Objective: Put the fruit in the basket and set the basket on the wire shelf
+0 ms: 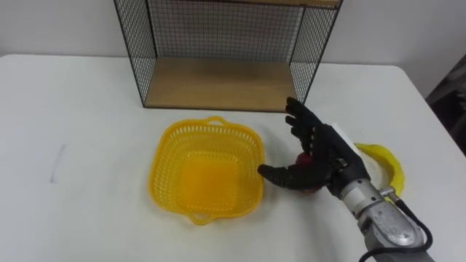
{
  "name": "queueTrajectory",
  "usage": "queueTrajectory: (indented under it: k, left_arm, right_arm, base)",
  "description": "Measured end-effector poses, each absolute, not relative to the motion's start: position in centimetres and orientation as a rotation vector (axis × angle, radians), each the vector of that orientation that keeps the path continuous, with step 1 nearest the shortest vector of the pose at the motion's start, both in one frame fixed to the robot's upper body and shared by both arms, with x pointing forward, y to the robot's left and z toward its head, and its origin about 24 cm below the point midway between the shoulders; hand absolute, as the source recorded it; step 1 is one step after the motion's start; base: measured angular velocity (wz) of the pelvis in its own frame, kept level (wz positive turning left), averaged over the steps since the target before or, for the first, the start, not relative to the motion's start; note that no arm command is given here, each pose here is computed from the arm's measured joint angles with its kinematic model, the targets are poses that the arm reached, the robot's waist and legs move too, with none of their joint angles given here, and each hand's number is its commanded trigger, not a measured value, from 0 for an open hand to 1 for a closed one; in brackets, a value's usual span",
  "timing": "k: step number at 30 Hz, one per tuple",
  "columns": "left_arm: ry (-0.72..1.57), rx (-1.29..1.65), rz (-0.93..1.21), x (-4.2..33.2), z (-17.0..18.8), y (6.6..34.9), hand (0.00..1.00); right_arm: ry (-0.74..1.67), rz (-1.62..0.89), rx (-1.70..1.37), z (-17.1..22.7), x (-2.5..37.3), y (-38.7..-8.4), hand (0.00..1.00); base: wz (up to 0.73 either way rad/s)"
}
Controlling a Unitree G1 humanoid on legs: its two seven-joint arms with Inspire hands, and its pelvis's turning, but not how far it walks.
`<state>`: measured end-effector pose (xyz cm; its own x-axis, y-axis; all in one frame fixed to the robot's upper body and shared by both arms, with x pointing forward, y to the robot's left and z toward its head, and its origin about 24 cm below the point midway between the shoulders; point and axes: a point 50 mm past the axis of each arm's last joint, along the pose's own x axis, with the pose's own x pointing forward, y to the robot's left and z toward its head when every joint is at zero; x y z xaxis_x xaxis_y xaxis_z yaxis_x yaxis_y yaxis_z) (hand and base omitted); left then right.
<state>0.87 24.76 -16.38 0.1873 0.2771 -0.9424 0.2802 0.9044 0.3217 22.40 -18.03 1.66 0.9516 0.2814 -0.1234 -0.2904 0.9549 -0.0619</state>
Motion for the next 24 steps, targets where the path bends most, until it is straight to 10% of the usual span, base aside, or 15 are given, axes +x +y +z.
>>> queueTrajectory:
  k: [24]
  left_arm:
    - [1.376,0.455,0.018,1.8,-16.4,24.7,0.00]
  right_arm:
    - [0.124,0.336,-0.086,1.2,21.9,-17.2,0.00]
  base:
    - [-0.01]
